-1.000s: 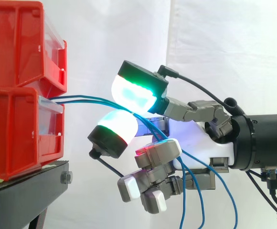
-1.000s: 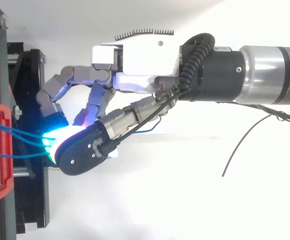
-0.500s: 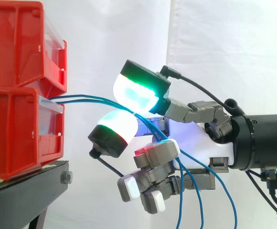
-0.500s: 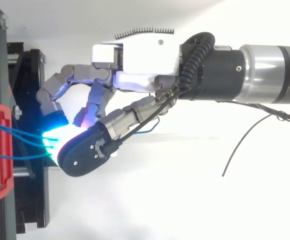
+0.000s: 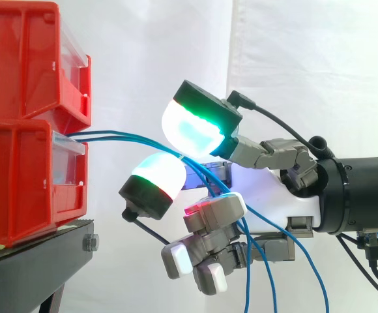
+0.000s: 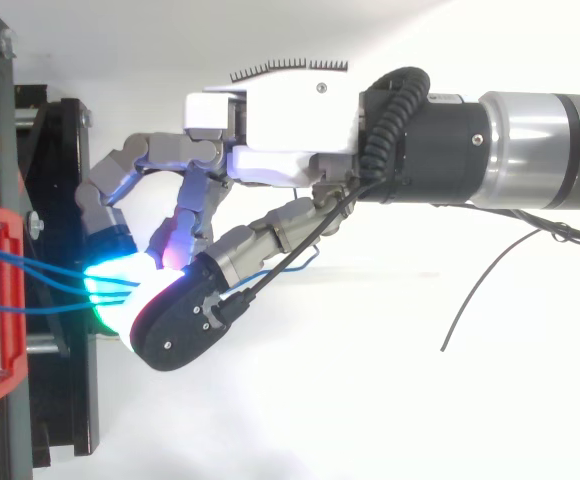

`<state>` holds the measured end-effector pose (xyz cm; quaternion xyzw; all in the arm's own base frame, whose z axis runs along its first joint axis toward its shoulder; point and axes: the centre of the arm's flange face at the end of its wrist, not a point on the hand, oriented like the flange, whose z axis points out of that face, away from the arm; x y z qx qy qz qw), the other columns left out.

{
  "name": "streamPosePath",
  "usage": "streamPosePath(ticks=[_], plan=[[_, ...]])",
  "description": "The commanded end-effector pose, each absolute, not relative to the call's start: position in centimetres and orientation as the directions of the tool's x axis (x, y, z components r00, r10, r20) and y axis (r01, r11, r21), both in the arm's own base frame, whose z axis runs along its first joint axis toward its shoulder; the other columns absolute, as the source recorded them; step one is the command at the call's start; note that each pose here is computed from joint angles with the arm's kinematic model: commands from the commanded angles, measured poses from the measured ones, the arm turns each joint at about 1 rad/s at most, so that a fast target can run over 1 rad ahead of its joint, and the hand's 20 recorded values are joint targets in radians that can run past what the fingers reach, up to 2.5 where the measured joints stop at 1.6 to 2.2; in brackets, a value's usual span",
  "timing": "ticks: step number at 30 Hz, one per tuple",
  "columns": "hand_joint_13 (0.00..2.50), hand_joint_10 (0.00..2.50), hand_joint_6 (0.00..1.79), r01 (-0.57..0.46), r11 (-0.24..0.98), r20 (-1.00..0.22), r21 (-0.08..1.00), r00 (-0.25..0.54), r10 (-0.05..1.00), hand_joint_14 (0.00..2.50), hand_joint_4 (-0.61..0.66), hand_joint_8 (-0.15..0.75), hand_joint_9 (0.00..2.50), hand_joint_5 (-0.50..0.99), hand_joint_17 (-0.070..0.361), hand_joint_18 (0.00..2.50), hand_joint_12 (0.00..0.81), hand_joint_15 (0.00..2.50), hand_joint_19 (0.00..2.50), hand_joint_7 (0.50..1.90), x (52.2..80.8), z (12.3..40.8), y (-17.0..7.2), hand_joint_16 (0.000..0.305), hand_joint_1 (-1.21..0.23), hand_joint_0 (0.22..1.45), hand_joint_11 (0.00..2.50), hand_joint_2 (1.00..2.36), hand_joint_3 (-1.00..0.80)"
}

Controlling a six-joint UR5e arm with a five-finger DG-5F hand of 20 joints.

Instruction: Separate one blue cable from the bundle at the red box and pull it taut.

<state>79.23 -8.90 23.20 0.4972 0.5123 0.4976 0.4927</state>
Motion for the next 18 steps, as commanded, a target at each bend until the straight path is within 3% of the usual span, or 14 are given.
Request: streamPosePath(ticks=[1, 8, 11, 15, 18], plan=[[0.96, 0.02, 0.82, 0.020, 0.010, -0.010, 1.000, -0.020, 1.000, 0.02, 0.06, 0.340, 1.31, -0.13, 0.127, 0.95, 0.423, 0.71, 0.84, 1.08, 79.22, 23.20, -8.90, 0.057, -0.66, 0.46, 1.28, 1.00, -0.50], [0.93, 0.03, 0.80, 0.015, 0.010, -0.010, 1.000, -0.019, 1.000, 0.03, 0.03, 0.298, 1.29, -0.13, 0.106, 0.89, 0.383, 0.71, 0.89, 1.12, 79.27, 23.25, -8.91, 0.047, -0.65, 0.59, 1.30, 1.00, -0.50], [0.93, 0.03, 0.83, 0.018, 0.010, -0.010, 1.000, -0.019, 1.000, 0.03, 0.00, 0.301, 1.29, -0.14, 0.106, 0.89, 0.382, 0.72, 0.88, 1.16, 79.24, 23.22, -8.92, 0.047, -0.68, 0.63, 1.31, 1.01, -0.38], [0.92, 0.03, 0.86, 0.018, 0.010, -0.010, 1.000, -0.019, 1.000, 0.03, 0.00, 0.294, 1.22, -0.17, 0.108, 0.89, 0.385, 0.73, 0.87, 1.14, 79.26, 23.11, -8.91, 0.048, -0.78, 0.63, 1.30, 1.02, -0.22], [0.89, 0.02, 0.88, 0.018, 0.010, -0.010, 1.000, -0.019, 1.000, 0.02, -0.06, 0.287, 1.19, -0.18, 0.107, 0.88, 0.384, 0.71, 0.83, 1.21, 79.22, 23.16, -8.92, 0.048, -0.90, 0.73, 1.30, 1.02, -0.31]])
